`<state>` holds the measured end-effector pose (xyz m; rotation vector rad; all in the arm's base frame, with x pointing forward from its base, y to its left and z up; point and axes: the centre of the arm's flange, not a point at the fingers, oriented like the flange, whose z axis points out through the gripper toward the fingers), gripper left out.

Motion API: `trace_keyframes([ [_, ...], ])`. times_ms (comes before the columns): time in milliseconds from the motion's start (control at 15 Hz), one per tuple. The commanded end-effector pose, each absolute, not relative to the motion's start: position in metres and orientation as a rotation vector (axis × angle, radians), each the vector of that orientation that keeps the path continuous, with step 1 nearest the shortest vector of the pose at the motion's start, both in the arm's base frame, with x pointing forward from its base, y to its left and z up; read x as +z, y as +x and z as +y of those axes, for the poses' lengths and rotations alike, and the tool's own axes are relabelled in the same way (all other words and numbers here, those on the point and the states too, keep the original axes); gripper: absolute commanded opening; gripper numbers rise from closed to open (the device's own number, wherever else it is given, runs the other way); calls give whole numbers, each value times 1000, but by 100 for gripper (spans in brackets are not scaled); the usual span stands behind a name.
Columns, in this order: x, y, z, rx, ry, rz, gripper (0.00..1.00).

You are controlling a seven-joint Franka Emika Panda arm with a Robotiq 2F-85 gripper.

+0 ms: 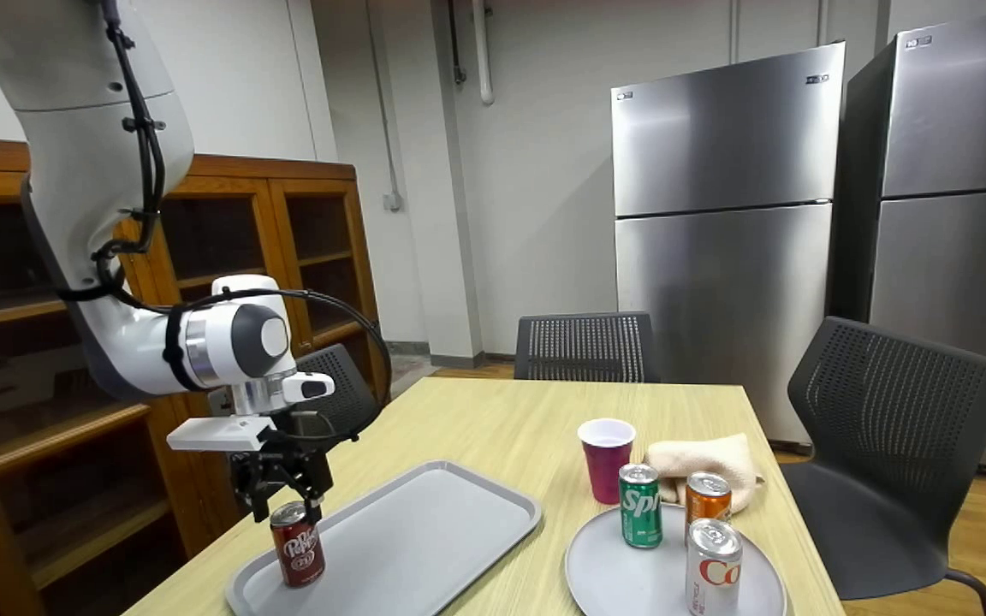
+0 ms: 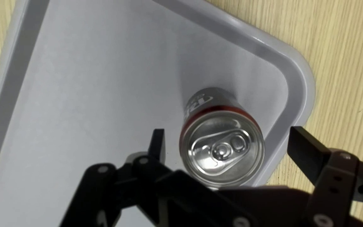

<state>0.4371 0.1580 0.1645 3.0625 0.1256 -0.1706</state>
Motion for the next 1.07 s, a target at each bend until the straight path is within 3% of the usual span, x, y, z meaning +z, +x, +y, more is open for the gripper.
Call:
trace_keyframes([
  [0, 163, 444, 161, -171, 3079, 144, 88],
  [67, 162, 444, 161, -171, 3081, 146, 74],
  [333, 163, 446, 161, -169, 3083, 142, 40],
  [1000, 205, 462, 144, -34, 3118, 74, 38],
])
